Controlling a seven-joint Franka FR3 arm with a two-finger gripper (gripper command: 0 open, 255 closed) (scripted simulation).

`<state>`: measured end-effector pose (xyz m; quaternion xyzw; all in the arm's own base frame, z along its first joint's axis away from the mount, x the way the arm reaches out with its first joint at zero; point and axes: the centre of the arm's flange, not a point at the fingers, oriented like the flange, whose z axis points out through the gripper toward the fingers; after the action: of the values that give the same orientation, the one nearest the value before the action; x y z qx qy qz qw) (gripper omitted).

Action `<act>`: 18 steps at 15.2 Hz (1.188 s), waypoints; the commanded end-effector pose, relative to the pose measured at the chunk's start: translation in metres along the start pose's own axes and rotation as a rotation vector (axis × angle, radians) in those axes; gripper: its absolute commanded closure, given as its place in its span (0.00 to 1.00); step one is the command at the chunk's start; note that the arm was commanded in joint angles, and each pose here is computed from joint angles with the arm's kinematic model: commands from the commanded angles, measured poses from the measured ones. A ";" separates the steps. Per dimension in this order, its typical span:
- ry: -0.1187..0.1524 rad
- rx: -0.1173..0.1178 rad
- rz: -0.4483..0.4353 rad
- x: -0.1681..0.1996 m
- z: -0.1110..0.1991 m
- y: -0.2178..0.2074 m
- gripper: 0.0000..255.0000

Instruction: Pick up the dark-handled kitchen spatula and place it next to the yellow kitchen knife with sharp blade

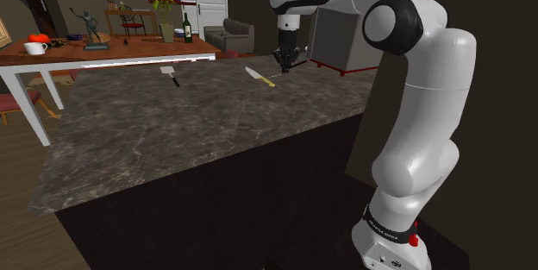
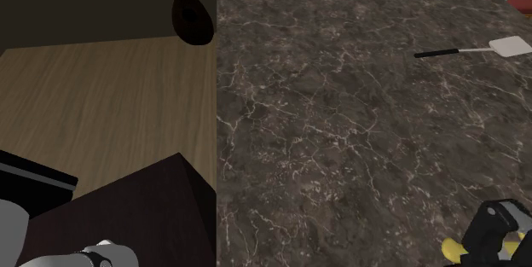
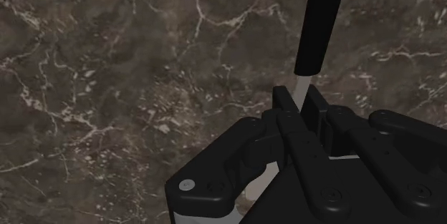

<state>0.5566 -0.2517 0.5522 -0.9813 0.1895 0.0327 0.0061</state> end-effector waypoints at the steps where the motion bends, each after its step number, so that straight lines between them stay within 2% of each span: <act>1: 0.000 0.000 -0.001 0.006 0.000 0.025 1.00; 5: 0.000 0.000 -0.001 0.017 -0.001 0.073 1.00; 18: 0.000 0.000 -0.001 0.022 0.067 0.073 1.00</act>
<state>0.5455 -0.3253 0.4886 -0.9814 0.1888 0.0329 0.0061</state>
